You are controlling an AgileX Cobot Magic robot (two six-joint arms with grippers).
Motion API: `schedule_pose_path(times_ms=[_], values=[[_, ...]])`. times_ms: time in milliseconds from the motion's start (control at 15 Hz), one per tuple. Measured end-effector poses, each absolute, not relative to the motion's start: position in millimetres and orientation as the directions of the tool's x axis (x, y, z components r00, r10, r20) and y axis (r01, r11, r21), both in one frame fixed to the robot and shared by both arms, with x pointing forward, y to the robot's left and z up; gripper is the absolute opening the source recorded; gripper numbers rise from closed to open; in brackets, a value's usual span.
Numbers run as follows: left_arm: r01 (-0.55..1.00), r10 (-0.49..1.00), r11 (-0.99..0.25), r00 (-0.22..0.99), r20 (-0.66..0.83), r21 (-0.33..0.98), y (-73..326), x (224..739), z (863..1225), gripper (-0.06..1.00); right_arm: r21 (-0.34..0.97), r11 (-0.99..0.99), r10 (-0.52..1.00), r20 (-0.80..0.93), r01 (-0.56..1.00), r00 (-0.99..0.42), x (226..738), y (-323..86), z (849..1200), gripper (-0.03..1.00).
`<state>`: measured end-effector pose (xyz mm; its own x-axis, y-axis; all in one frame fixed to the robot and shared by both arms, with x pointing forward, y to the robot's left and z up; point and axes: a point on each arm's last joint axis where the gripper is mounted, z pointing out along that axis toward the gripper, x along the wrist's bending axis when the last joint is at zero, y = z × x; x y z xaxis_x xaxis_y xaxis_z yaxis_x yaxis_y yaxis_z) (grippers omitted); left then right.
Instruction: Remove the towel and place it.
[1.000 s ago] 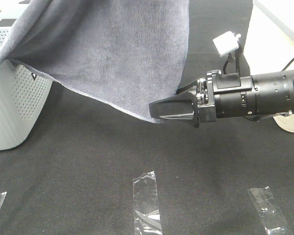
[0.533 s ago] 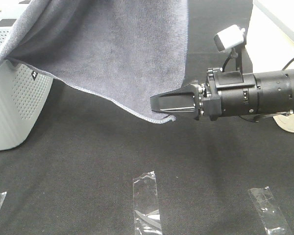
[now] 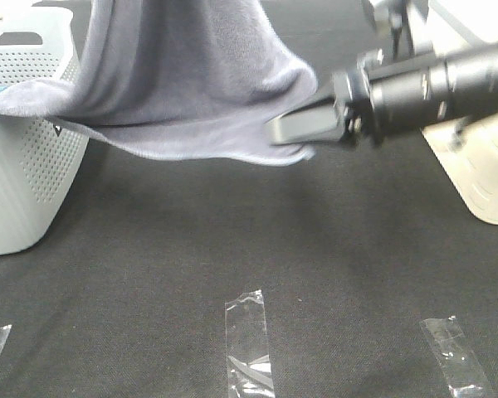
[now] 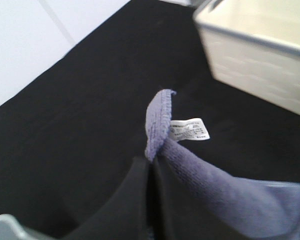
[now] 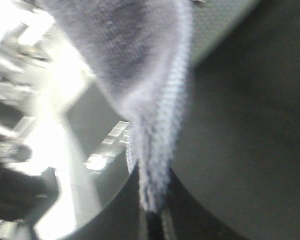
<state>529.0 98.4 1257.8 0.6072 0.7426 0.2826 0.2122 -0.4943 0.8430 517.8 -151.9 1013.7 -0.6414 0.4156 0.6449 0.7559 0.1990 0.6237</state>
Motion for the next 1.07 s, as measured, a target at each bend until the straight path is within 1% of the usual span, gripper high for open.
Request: schedule_pose_path(times_ms=[133,200,267,400,533,600,667,733,867,933,1067], values=[[0.232,0.788,-0.516,0.506,0.35,0.825,96,552,1244,0.0,0.574,0.198,0.601,0.569,0.794,-0.562,540,-158,1037,0.0],[0.224,0.795,-0.529,0.467,0.386,0.819,93,564,1236,0.0,0.571,0.213,0.678,0.498,0.793,-0.541,551,-163,1052,0.0],[0.209,0.806,-0.528,0.427,0.409,0.823,91,576,1231,0.0,0.596,0.215,0.773,0.381,0.774,-0.508,567,-171,1082,0.0],[0.181,0.861,-0.446,0.355,0.365,0.876,95,612,1214,0.0,0.66,0.181,0.878,0.227,0.729,-0.423,586,-183,1128,0.0],[0.132,0.903,-0.347,0.316,0.292,0.929,106,635,1209,0.0,0.723,0.182,0.927,0.1,0.666,-0.362,604,-192,1160,0.0],[0.082,0.915,-0.297,0.311,0.258,0.951,111,644,1210,0.0,0.752,0.191,0.935,0.057,0.631,-0.351,613,-193,1173,0.0],[0.057,0.918,-0.276,0.312,0.246,0.959,112,647,1211,0.0,0.769,0.192,0.938,0.039,0.61,-0.345,617,-193,1180,0.0],[-0.057,0.923,-0.201,0.324,0.208,0.978,118,653,1221,0.0,0.822,0.193,0.943,-0.003,0.536,-0.333,628,-194,1203,0.0],[-0.246,0.915,-0.107,0.354,0.192,0.963,126,654,1240,0.0,0.901,0.177,0.948,-0.048,0.396,-0.315,631,-196,1238,0.0],[-0.325,0.911,-0.074,0.363,0.197,0.943,129,653,1250,0.0,0.935,0.163,0.951,-0.063,0.314,-0.304,627,-197,1259,0.0],[-0.428,0.907,-0.029,0.368,0.204,0.903,132,646,1273,0.0,0.976,0.139,0.955,-0.088,0.167,-0.284,617,-201,1296,0.0]])
